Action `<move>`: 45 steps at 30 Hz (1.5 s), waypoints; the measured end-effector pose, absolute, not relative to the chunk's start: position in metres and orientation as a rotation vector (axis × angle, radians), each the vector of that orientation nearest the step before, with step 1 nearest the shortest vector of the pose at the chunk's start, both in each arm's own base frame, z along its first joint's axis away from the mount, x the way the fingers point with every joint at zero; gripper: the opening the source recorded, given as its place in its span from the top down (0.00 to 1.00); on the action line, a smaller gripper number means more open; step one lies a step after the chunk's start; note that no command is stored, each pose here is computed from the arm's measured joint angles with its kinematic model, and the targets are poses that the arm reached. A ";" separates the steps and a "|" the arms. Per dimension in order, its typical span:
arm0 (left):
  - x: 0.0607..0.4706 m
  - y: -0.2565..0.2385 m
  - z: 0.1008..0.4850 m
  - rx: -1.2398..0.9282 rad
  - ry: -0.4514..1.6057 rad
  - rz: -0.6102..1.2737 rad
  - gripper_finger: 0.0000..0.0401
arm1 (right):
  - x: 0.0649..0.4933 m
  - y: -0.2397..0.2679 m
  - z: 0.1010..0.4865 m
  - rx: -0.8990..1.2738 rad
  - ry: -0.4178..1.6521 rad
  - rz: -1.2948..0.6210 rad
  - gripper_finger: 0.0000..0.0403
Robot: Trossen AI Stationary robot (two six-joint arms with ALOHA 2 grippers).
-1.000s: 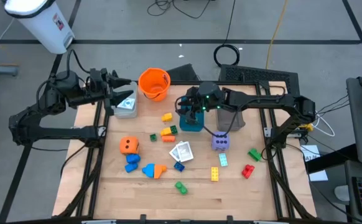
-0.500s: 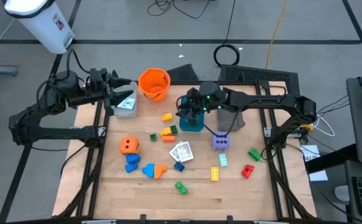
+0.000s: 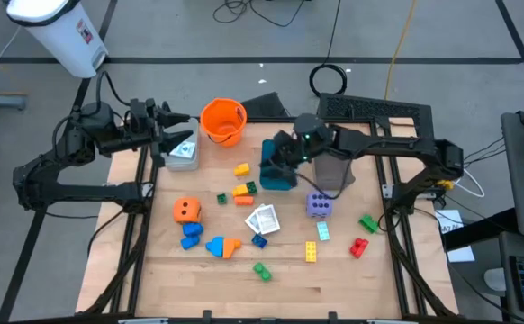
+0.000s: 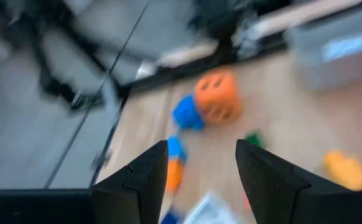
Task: Pick & Place Toys
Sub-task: Put the green game piece into the blue bin
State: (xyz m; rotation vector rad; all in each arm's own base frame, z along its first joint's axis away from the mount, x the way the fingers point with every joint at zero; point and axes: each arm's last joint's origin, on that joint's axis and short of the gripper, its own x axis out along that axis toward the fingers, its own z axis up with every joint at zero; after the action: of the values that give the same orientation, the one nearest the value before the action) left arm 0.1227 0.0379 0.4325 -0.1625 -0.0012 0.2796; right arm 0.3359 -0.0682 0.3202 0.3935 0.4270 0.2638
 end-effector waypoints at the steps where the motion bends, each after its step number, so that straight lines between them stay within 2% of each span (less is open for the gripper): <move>1: 0.123 0.038 0.432 -0.163 -0.001 0.280 0.37 | 0.329 -0.063 0.322 0.385 0.462 0.294 0.55; 6: 0.123 0.038 0.433 -0.163 -0.002 0.281 0.38 | 0.295 -0.030 0.329 0.223 0.637 0.344 0.55; 10: 0.123 0.038 0.433 -0.163 -0.002 0.281 0.38 | 0.271 -0.008 0.329 0.002 0.793 0.232 0.55; 13: 0.123 0.038 0.433 -0.163 -0.001 0.281 0.38 | 0.261 0.000 0.331 -0.066 0.839 0.141 0.55; 25: 0.123 0.038 0.433 -0.163 -0.002 0.282 0.37 | 0.257 0.007 0.330 0.113 0.880 0.051 0.55; 45: 0.123 0.038 0.433 -0.163 -0.002 0.282 0.38 | 0.256 0.009 0.330 0.129 0.894 0.078 0.55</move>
State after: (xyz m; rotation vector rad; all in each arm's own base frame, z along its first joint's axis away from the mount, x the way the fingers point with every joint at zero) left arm 0.1226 0.0380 0.4326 -0.1632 -0.0021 0.2822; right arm 0.2563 0.0087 0.3296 0.1291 0.8944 0.0778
